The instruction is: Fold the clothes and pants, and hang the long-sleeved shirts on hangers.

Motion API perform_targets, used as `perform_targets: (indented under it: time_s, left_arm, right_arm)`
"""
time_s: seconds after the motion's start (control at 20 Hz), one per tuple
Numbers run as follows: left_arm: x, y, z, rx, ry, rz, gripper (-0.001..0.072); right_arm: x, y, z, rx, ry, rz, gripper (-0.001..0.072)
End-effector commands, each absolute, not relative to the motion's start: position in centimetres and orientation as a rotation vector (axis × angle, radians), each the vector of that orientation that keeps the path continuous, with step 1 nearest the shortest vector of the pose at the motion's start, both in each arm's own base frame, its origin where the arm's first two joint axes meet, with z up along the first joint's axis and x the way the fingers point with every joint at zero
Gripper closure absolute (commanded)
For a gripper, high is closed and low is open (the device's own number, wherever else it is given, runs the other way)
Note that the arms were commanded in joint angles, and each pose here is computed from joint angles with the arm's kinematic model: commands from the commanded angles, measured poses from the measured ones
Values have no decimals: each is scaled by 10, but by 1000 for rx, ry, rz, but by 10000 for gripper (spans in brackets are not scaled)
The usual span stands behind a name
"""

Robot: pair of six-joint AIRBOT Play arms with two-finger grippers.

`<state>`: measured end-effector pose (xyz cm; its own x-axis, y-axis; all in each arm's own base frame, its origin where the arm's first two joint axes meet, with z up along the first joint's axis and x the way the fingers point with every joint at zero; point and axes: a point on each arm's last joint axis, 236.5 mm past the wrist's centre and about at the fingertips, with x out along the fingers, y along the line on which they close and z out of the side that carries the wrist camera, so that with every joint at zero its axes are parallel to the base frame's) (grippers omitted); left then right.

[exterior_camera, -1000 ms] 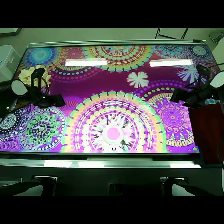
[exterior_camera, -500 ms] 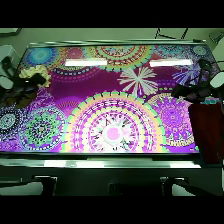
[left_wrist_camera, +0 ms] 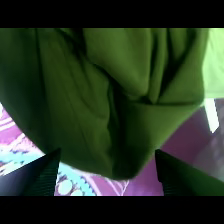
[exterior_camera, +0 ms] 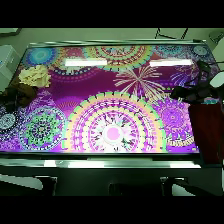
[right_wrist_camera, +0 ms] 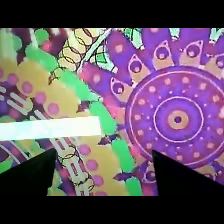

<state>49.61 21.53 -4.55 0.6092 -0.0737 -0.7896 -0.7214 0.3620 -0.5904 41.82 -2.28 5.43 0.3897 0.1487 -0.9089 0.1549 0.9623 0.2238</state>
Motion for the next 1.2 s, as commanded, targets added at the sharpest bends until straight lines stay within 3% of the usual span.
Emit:
perform_targets:
  time_s: [0.0, 0.1, 0.15, 0.2, 0.25, 0.3, 0.4, 0.55, 0.8, 1.0, 1.15]
  left_arm:
    - [518, 224, -64, -1143, 764, 507, -13]
    - [532, 215, -67, -1078, 745, 481, -12]
    - [536, 208, -70, -1069, 751, 473, 62]
    - [538, 199, -74, -1067, 768, 461, 317]
    - [538, 186, -76, -1063, 799, 439, 651]
    - [539, 172, -73, -1025, 830, 396, 683]
    - [546, 139, -42, -894, 839, 276, 684]
    - [540, 54, 71, -524, 772, -29, 684]
    - [431, -157, 214, -227, 673, -525, 684]
    - [333, -315, 180, -329, 831, -783, 684]
    - [297, -412, 119, -411, 851, -839, 684]
  right_arm:
    - [402, -12, 50, 317, 1249, 27, 36]
    - [389, -1, 48, 347, 1308, 62, 35]
    - [382, 4, 48, 360, 1339, 79, 35]
    - [376, 7, 47, 365, 1367, 89, 35]
    - [370, 8, 46, 366, 1390, 94, 36]
    - [364, 10, 46, 367, 1416, 100, 36]
    - [351, 12, 45, 367, 1470, 112, 36]
    - [336, 15, 46, 365, 1527, 126, 37]
    - [335, 15, 50, 362, 1519, 127, 37]
    - [324, 28, 54, 399, 1565, 179, 39]
    - [315, 35, 58, 416, 1601, 213, 39]
